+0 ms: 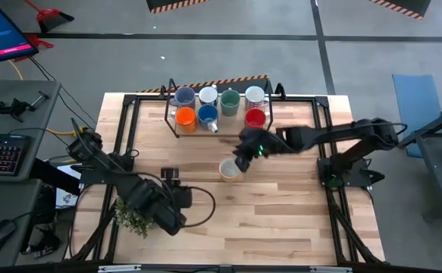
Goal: Place coffee mugs
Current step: Put the yellow mug on the shelf
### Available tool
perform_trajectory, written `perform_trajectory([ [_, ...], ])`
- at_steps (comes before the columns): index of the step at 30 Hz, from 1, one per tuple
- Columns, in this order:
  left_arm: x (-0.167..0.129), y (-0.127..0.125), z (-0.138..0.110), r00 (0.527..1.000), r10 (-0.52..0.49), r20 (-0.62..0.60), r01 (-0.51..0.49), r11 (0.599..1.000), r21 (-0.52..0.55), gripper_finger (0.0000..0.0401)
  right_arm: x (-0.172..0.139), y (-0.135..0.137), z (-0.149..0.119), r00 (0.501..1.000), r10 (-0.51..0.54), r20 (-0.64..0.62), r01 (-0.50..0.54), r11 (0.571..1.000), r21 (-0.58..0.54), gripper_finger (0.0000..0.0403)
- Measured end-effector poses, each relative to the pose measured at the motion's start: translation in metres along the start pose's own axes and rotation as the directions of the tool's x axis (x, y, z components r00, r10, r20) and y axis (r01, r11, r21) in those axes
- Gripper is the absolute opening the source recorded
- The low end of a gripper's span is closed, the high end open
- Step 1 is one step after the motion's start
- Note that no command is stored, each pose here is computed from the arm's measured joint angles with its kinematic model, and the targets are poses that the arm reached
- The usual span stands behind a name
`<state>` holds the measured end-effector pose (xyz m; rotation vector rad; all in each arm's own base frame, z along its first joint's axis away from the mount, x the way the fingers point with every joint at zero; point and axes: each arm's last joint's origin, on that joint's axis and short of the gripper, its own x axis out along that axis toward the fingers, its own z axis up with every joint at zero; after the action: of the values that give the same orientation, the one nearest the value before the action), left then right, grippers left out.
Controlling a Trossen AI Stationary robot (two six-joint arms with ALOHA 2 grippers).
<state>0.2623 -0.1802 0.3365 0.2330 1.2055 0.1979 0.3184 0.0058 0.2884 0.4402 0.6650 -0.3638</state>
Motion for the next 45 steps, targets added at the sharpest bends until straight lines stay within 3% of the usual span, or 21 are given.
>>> perform_trajectory([
  [4,-0.001,0.007,-0.004,0.999,-0.004,0.040,0.006,0.999,-0.049,0.0168,0.012,-0.016,0.024,0.997,0.057,-0.049,-0.054,0.996,0.064,0.0103],
  [8,0.001,0.008,-0.005,0.999,0.007,0.054,-0.003,0.998,-0.061,0.0168,0.029,-0.023,0.038,0.977,0.050,-0.209,-0.032,0.996,0.089,0.0103],
  [14,0.008,0.007,-0.008,0.999,0.025,0.032,-0.024,0.998,-0.051,0.0168,0.056,-0.013,0.043,0.900,-0.085,-0.428,0.069,0.996,-0.053,0.0103],
  [26,0.023,0.004,-0.017,0.998,0.055,-0.022,-0.056,0.997,-0.061,0.0168,0.079,0.022,0.028,0.863,-0.113,-0.492,-0.061,0.944,-0.324,0.0103],
  [41,0.022,-0.001,-0.020,0.999,0.046,-0.022,-0.048,0.996,-0.081,0.0168,0.079,0.022,0.027,0.869,-0.165,-0.467,-0.051,0.908,-0.416,0.0103],
  [45,0.022,-0.001,-0.019,0.999,0.045,-0.021,-0.047,0.995,-0.089,0.0168,0.087,0.020,0.022,0.849,-0.176,-0.499,-0.055,0.908,-0.415,0.0103],
])
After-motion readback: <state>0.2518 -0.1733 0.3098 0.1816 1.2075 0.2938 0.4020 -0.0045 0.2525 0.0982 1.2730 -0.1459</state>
